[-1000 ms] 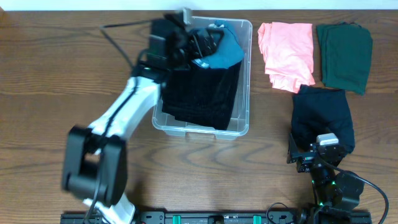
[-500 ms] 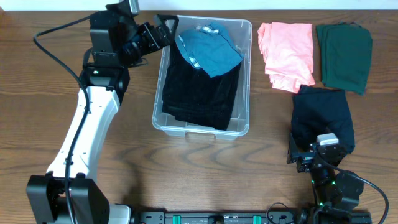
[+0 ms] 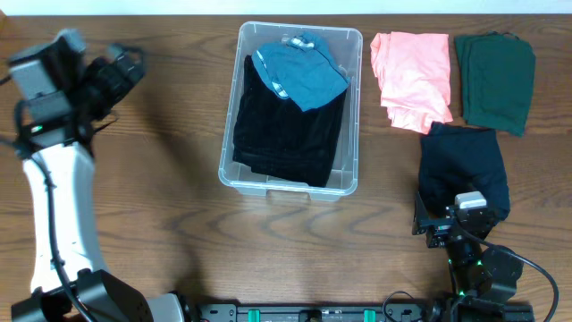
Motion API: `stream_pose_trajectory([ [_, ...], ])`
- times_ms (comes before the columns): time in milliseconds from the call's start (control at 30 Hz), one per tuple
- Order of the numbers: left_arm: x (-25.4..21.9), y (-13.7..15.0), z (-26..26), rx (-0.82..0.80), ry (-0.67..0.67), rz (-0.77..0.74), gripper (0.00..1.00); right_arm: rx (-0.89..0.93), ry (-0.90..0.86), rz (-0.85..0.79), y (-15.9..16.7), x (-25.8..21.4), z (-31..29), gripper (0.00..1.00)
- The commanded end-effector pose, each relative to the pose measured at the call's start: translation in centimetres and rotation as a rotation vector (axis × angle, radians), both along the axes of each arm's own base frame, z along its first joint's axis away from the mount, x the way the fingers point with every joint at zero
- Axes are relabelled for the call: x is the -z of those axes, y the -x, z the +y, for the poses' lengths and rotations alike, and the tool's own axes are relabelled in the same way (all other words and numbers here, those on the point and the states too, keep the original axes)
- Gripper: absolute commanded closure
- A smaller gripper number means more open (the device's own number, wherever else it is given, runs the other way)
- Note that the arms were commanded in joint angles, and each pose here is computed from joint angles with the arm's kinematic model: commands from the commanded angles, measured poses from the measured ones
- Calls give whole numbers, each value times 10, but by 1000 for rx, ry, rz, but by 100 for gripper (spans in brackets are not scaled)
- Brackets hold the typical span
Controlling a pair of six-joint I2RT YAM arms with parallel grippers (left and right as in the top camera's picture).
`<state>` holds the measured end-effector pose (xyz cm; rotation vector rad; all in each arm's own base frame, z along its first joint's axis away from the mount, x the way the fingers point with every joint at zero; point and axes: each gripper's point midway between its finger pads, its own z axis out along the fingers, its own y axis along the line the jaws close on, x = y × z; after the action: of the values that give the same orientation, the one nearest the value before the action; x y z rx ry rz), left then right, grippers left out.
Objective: Pack container
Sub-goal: 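Withdraw the left gripper to the left side of the table, then raise the right gripper and move it over the dark-green garment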
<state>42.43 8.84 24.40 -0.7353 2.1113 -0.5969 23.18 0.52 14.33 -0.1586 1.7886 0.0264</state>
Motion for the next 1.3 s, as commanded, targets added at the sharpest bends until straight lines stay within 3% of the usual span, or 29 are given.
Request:
stream_pose_trajectory([
  [0,7,24,36,-85,-153,82,2,1,-11,-1,0,0,0,1],
  [167,35,79,81,-273,-334,350,2,-35,-7,-59,-2,-14,6,1],
  [267,38,97,88,-312,-384,421,2,-132,-22,-121,-1,-29,22,1],
  [533,30,96,90,-324,-395,395,2,-109,-260,-258,-5,-77,21,1],
  [700,30,96,90,-325,-396,390,2,-56,-343,-231,-18,-94,11,1],
  [933,33,96,88,-314,-384,398,2,-41,-347,-112,-63,-130,3,1],
  [1267,33,96,88,-314,-384,398,2,-105,-117,166,-162,-156,-12,1],
])
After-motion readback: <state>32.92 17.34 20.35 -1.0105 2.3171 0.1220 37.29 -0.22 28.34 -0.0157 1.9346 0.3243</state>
